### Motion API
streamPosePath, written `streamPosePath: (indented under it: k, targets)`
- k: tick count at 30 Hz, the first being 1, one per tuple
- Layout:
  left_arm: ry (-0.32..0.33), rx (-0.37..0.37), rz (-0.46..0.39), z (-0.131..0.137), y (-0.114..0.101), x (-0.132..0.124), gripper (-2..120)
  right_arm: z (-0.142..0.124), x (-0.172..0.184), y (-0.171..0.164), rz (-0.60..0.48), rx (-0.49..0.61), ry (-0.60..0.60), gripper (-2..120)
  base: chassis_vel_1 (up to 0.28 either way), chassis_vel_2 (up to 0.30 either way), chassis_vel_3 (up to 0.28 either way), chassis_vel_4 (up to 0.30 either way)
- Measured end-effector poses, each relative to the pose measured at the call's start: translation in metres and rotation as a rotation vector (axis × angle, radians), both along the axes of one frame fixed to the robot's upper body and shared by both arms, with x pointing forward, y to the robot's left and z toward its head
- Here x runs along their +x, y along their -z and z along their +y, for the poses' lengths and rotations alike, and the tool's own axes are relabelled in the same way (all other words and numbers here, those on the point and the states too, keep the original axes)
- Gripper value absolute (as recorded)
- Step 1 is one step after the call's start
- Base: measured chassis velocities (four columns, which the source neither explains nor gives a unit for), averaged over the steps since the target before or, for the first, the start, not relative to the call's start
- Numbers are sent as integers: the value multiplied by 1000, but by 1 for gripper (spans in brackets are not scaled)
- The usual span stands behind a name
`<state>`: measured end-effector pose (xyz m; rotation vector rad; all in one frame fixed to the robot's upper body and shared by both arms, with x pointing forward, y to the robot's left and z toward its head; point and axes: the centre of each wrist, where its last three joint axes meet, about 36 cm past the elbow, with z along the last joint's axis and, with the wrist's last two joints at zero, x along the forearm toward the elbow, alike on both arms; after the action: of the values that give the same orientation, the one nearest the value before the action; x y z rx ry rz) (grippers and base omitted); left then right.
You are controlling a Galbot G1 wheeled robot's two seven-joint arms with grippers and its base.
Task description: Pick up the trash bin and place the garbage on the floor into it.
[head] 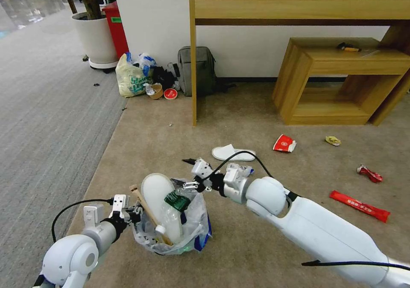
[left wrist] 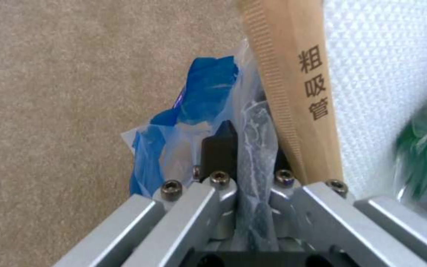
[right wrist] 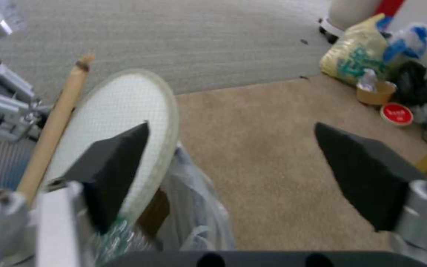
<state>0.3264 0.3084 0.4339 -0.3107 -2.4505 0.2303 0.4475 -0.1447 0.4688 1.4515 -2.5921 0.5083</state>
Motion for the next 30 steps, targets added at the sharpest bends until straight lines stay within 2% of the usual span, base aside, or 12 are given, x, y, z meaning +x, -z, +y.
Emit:
streamPosePath:
  k: [1, 3, 5, 7, 9, 10, 13, 17, 19, 30]
  targets:
    - [0, 0, 0, 0, 0, 0, 0, 0, 0, 0, 0, 0, 0, 90, 0, 0, 0, 0]
    - [-2, -2, -1, 0, 0, 0, 0, -10, 0, -2, 11, 31, 69, 99, 0, 0, 0, 0]
    - [-4, -2, -2, 0, 0, 0, 0, -13, -1, -2, 11, 40, 96, 99, 0, 0, 0, 0]
    - [-12, 0, -1, 2, 0, -1, 0, -22, -2, 0, 12, 61, 183, 99, 0, 0, 0, 0]
    - [-23, -1, 0, 4, 0, -4, 0, -38, -7, 8, 16, 89, 326, 100, 0, 0, 0, 0]
    - [-23, -1, 0, 4, 0, -4, 0, -38, -7, 8, 16, 89, 326, 100, 0, 0, 0, 0]
    - [-27, 2, -1, 4, -1, -6, 0, -62, -12, 17, 30, 131, 472, 100, 0, 0, 0, 0]
    - [-33, 8, -5, 6, -2, -8, 0, -77, -14, 22, 25, 143, 542, 100, 0, 0, 0, 0]
    - [-37, 16, -14, 7, -6, -9, 0, -93, -20, 29, 17, 153, 622, 100, 0, 0, 0, 0]
    - [-25, 27, -21, 4, -10, -14, 0, -116, -53, 47, 26, 158, 724, 100, 0, 0, 0, 0]
